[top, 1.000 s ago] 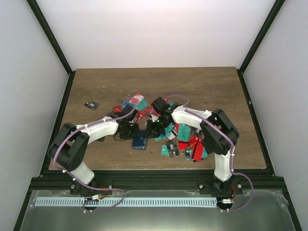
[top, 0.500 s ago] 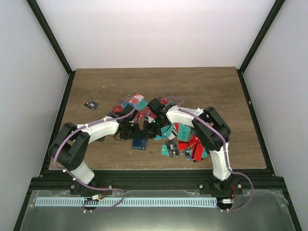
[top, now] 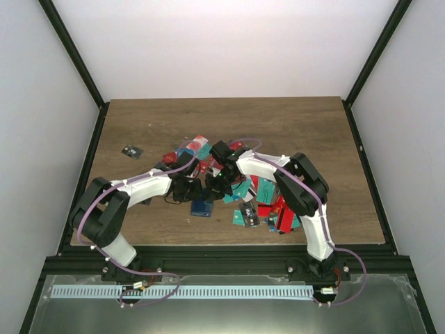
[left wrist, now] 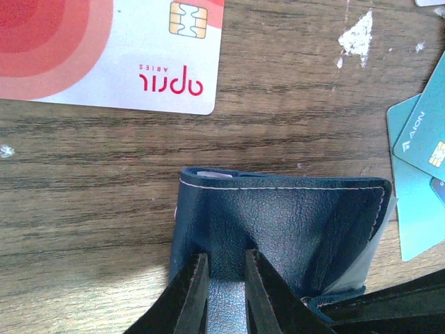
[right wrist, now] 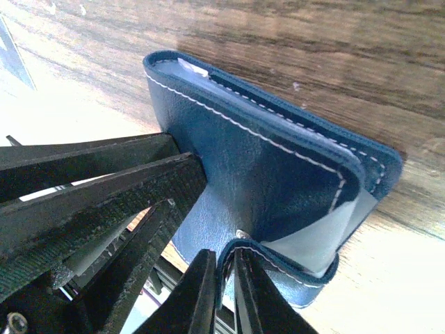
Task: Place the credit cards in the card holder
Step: Close the card holder at the center of the board.
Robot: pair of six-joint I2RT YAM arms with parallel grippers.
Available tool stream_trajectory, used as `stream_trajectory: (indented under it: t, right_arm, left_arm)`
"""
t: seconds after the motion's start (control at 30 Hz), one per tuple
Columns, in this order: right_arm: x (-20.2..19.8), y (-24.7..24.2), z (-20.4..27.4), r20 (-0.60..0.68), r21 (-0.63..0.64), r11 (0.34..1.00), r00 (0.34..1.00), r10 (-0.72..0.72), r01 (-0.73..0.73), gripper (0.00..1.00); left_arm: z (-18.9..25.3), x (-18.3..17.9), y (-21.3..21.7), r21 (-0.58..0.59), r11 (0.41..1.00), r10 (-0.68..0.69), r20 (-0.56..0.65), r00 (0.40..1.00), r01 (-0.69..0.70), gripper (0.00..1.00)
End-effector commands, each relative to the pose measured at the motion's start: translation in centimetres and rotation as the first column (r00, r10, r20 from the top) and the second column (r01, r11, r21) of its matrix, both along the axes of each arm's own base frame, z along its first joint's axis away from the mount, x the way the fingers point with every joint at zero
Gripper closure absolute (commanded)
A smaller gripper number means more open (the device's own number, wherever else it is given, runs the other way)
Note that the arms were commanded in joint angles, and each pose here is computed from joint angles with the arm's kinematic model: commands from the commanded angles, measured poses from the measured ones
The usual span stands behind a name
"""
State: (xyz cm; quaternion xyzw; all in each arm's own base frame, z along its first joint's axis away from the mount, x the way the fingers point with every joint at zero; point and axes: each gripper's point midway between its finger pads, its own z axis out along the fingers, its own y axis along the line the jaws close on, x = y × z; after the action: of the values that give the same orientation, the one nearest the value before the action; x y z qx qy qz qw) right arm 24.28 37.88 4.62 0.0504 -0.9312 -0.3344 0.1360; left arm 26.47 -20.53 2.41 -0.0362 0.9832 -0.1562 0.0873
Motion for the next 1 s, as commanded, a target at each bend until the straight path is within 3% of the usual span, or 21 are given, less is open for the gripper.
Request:
stream_trajectory:
  t: [0.0,0.13,0.47,0.73,0.97]
  right_arm:
    - [0.7,0.0,-1.2,0.037,-0.065,0.998,0.999,-0.003,0.005,0.86]
    - [1.1,-0.1,-1.4,0.05,-0.084,0.996,0.999,-0.01,0.014,0.77]
    - [2.2,0.1,-1.6,0.08,-0.079,0.995,0.996,-0.05,0.056,0.76]
    - [1.3,-0.5,-2.5,0.056,-0.09,0.994,0.997,-0.059,0.064,0.77]
    - [1.1,-0.7,-2.8,0.05,-0.091,0.993,0.997,-0.065,0.069,0.77]
  left_arm:
    - [-2.4,-1.9,-0.1,-0.001,1.0,-0.03,-0.075,0.997,0.03,0.83]
    - [-2.2,-1.8,-0.3,-0.011,1.0,-0.03,-0.071,0.997,0.029,0.83]
    - [-0.2,-1.6,-0.9,-0.068,0.997,-0.047,-0.023,0.999,0.045,0.83]
    - [4.1,-1.2,-1.7,-0.179,0.981,-0.062,0.09,0.994,0.077,0.71]
    - [4.3,-1.8,-3.3,-0.308,0.943,-0.108,0.083,0.991,0.129,0.65]
